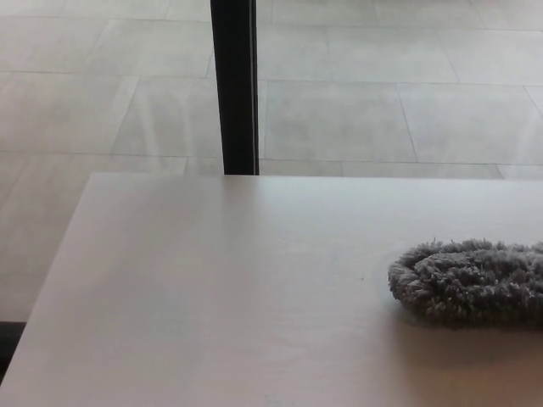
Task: The robot uses its right hand to pick up the duster kept in the middle of the desk and use it to wipe the desk by swiping its surface twice
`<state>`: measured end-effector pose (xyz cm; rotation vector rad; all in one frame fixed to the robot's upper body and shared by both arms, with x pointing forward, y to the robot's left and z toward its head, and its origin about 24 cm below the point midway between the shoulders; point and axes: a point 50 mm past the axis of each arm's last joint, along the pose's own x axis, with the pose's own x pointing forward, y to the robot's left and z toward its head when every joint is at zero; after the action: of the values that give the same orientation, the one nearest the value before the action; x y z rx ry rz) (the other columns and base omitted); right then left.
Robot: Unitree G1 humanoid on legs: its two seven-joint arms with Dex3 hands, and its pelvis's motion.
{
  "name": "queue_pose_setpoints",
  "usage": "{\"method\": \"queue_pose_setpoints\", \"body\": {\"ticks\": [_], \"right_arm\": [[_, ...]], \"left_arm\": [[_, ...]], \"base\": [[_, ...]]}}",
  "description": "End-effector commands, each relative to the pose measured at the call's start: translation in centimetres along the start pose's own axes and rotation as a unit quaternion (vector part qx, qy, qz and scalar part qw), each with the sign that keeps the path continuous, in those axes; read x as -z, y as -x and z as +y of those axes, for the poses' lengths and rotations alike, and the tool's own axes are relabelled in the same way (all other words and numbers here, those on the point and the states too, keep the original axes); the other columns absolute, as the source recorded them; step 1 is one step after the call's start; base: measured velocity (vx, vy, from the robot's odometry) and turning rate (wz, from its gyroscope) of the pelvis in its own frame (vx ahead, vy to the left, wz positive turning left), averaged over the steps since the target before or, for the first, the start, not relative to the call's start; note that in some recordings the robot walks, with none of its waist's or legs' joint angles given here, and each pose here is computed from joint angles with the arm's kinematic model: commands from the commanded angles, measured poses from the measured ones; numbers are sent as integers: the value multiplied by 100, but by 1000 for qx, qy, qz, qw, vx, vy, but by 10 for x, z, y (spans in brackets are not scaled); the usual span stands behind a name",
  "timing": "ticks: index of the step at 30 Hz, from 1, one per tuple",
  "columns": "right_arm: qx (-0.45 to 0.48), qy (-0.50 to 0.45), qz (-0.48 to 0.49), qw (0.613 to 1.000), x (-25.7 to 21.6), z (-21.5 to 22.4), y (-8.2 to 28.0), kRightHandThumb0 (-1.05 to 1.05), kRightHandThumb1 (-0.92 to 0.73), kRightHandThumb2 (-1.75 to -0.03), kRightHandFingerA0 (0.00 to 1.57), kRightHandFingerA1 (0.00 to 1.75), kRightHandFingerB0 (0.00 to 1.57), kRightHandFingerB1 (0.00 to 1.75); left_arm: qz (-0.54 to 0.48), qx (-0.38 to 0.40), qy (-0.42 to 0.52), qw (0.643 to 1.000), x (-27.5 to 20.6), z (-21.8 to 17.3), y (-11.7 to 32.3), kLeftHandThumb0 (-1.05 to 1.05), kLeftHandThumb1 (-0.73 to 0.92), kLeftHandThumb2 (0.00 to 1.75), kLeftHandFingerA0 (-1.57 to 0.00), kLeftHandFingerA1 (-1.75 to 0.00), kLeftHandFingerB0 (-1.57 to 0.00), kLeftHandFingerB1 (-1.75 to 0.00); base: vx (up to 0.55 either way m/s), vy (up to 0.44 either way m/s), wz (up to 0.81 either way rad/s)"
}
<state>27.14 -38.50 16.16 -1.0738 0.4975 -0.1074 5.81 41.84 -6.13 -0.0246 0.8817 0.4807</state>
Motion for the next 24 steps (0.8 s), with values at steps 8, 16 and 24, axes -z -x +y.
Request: {"method": "queue_pose_setpoints", "body": {"ticks": [8, 16, 24], "right_arm": [[323, -564, 83, 755, 161, 55, 91, -39, -64, -59, 25, 82, 24, 43], [418, -707, 165, 546, 189, 113, 91, -35, -76, -61, 33, 124, 7, 51], [414, -713, 288, 487, 217, 159, 112, -36, -74, -58, 46, 139, 16, 75]], "left_arm": [[-7, 6, 22, 1000, 0, 3, 2, -54, 91, 67, -34, -63, -44, -46], [0, 1, 29, 1000, 5, -1, 1, -59, 85, 65, -41, -60, -46, -45], [21, -11, 29, 999, 11, -6, -2, -56, 85, 65, -39, -58, -49, -45]], "base": [[0, 0, 0], [0, 0, 0], [0, 0, 0]]}}
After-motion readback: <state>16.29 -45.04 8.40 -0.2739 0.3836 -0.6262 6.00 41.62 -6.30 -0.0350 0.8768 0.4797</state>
